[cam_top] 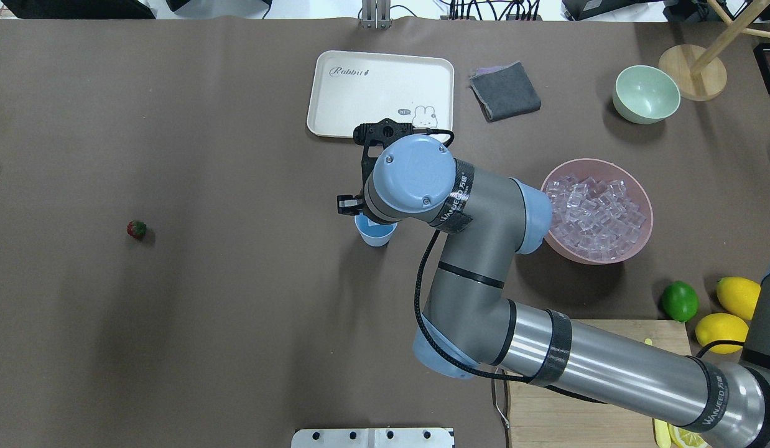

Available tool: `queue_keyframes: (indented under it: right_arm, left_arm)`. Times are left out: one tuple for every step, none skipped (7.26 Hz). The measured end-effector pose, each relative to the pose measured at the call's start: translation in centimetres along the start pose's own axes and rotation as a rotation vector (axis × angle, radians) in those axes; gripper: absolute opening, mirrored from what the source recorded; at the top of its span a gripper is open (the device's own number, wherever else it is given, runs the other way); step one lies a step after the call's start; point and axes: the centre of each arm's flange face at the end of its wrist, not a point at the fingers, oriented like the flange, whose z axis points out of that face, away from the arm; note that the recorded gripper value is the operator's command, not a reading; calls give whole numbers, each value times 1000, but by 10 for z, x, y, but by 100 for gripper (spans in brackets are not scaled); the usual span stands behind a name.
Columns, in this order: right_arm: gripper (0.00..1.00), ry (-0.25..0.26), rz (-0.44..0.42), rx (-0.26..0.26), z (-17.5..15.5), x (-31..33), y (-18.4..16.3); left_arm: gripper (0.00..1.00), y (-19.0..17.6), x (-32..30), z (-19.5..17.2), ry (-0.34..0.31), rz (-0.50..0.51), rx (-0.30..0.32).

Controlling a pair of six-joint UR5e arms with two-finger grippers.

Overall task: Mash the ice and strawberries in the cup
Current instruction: 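Carry the ice cube over the blue cup and release it, then move the right gripper back and grasp another ice cube in the bowl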

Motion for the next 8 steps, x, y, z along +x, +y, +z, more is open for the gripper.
queue_keyframes:
  right_arm:
    - [99, -5, 5, 5, -4, 3, -1]
    - [98, -8, 9, 10, -9, 8, -4]
    - [98, -6, 13, 14, -14, 16, -8]
    - [98, 0, 11, 10, -20, 36, -15]
    - [98, 1, 3, -11, -29, 68, -24]
    - [98, -4, -14, -39, -42, 106, -38]
    - [98, -6, -36, -67, -55, 148, -54]
    - [96, 0, -67, -90, -63, 188, -62]
  left_arm:
    - [99, 0, 0, 0, 0, -1, 0]
    - [99, 0, 0, 0, 0, -1, 1]
    - [99, 0, 1, -1, 0, 0, 2]
    - [99, -1, 1, -1, 0, 1, 2]
    - [99, -1, 1, -1, 1, 1, 2]
    - [99, -1, 1, -1, 1, 1, 2]
    - [99, -1, 1, -1, 1, 1, 3]
    - [99, 0, 1, -1, 1, 0, 3]
